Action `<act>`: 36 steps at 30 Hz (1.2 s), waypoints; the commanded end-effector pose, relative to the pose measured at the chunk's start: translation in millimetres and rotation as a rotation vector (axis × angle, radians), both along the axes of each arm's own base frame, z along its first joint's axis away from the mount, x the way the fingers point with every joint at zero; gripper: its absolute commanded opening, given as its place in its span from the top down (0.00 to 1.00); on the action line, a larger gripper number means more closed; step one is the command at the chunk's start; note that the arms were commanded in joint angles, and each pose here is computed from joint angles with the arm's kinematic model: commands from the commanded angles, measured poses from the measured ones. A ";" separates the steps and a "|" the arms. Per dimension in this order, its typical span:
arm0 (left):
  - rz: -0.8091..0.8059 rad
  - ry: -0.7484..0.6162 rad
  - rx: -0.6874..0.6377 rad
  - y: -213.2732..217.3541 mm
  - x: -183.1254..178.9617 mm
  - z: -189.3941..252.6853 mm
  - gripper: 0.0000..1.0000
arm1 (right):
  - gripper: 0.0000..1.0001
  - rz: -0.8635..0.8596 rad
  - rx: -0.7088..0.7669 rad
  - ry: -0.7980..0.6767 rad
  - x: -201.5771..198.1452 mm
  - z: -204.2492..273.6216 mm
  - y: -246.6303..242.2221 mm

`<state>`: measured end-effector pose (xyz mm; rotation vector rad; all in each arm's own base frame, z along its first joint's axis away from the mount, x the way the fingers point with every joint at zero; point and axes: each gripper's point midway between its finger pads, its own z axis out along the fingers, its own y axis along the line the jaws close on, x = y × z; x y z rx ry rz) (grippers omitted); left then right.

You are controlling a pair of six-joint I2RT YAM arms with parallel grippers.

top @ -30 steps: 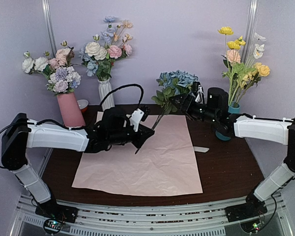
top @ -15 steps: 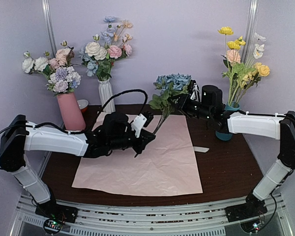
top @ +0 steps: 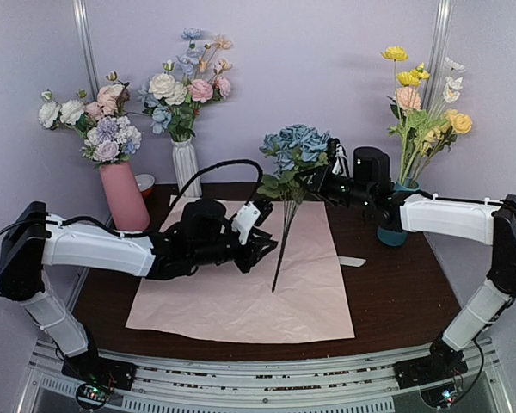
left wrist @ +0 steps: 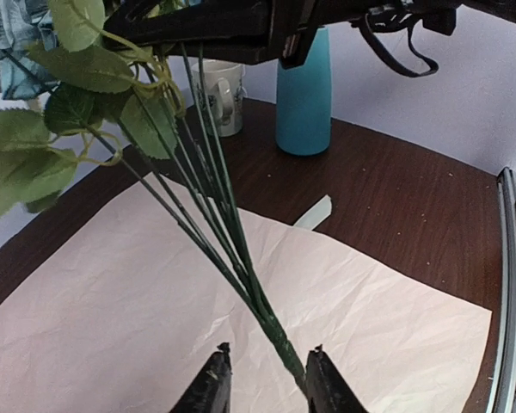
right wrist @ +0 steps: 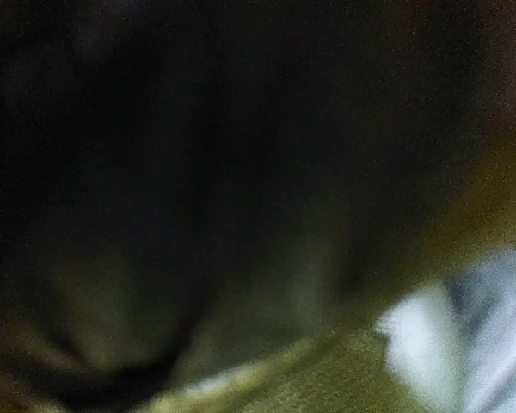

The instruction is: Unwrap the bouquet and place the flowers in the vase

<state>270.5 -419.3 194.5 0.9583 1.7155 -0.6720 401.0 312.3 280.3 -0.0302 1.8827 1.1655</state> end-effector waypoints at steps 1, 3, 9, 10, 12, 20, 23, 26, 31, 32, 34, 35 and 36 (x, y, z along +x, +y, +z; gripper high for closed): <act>-0.021 -0.068 -0.062 -5.4 -2.1 20.4 0.62 | 1.00 -0.018 -0.090 -0.167 -8.7 51.4 -19.6; -0.010 -0.072 -0.060 -2.4 -1.7 20.2 0.55 | 1.00 -0.052 -0.145 -0.227 -10.1 63.6 -33.9; 0.025 -0.086 -0.054 8.0 -0.6 20.1 0.43 | 1.00 -0.241 -0.333 -0.394 -19.2 104.4 -98.2; 0.030 -0.090 -0.056 9.4 -0.4 20.7 0.40 | 1.00 -0.273 -0.365 -0.420 -22.1 111.5 -108.2; 0.039 -0.098 -0.060 11.9 -0.1 22.8 0.36 | 1.00 -0.334 -0.445 -0.485 -29.8 126.8 -127.3; 0.037 -0.109 -0.071 15.3 -2.6 26.0 0.04 | 1.00 -0.677 -0.582 -0.620 -60.4 190.7 -212.1; 0.042 -0.113 -0.077 20.0 -4.5 26.4 0.02 | 1.00 -0.778 -0.590 -0.644 -73.3 209.8 -233.4; 0.048 -0.117 -0.075 24.4 -5.9 25.2 0.02 | 1.00 -0.888 -0.554 -0.674 -91.2 232.0 -255.3; 0.048 -0.131 -0.078 26.9 -7.0 28.5 0.02 | 1.00 -1.064 -0.484 -0.725 -119.8 256.2 -288.0; 0.047 -0.133 -0.080 26.8 -7.2 29.4 0.02 | 1.00 -1.090 -0.479 -0.733 -122.5 259.5 -291.9; 0.046 -0.135 -0.086 26.1 -7.0 30.4 0.02 | 1.00 -1.130 -0.485 -0.740 -122.3 262.2 -296.3; 0.046 -0.136 -0.087 25.9 -7.0 30.5 0.02 | 1.00 -1.150 -0.492 -0.745 -120.9 263.3 -297.8; 0.046 -0.135 -0.087 25.8 -7.0 30.2 0.02 | 1.00 -1.173 -0.498 -0.745 -119.2 264.0 -299.7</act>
